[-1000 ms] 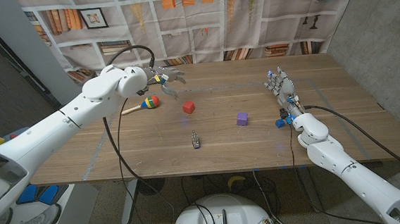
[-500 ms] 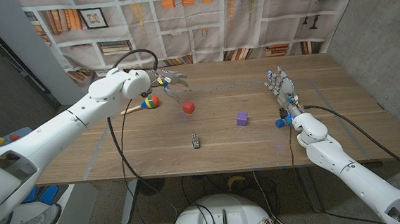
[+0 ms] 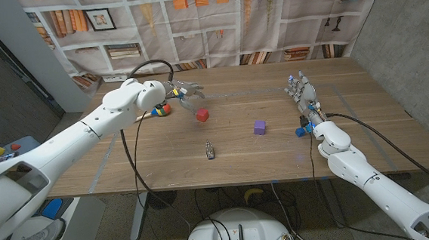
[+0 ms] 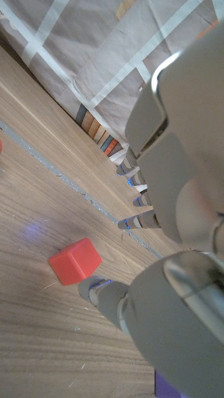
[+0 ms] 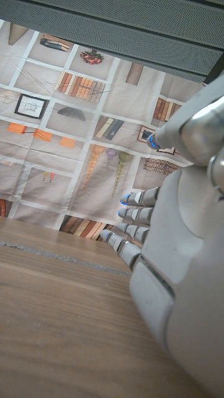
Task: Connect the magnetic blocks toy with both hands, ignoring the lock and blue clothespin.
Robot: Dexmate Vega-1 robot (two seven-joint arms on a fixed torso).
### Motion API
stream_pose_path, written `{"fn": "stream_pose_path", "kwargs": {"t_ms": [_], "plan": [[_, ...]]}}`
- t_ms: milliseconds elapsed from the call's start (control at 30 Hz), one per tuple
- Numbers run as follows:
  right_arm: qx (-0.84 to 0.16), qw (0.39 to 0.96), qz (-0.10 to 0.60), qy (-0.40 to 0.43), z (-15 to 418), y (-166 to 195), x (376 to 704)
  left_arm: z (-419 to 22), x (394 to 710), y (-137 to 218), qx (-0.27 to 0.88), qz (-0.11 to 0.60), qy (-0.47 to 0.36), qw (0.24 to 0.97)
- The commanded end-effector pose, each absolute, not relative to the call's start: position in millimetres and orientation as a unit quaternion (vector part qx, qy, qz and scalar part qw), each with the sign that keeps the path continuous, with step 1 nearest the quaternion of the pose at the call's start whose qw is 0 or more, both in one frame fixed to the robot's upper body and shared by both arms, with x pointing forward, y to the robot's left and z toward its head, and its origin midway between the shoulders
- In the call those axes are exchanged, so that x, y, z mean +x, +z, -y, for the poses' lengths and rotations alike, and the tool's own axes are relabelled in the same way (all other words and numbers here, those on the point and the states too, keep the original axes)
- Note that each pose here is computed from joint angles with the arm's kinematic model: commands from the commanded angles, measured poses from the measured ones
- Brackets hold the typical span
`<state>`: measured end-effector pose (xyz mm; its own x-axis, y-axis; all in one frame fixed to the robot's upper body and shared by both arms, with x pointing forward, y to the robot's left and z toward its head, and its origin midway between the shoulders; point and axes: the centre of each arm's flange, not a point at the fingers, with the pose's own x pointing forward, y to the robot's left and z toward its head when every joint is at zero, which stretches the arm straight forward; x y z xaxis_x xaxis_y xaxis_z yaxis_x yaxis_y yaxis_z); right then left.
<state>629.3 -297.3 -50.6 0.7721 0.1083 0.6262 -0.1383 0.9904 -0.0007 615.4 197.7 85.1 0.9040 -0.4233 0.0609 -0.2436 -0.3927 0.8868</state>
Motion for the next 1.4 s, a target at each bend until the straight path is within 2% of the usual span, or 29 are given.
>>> {"fn": "stream_pose_path", "kwargs": {"t_ms": [33, 567, 1400], "plan": [[0.027, 0.941, 0.332, 0.061, 300.0, -51.2, 629.8, -196.9, 627.3, 68.8, 0.825, 0.192, -0.089, 0.525], [0.034, 0.94, 0.334, 0.056, 302.8, -54.8, 625.7, -191.5, 635.0, 47.4, 0.809, 0.204, -0.093, 0.544], [0.046, 0.939, 0.337, 0.056, 300.4, -56.4, 631.7, -192.2, 640.6, 34.0, 0.801, 0.233, -0.038, 0.551]]}}
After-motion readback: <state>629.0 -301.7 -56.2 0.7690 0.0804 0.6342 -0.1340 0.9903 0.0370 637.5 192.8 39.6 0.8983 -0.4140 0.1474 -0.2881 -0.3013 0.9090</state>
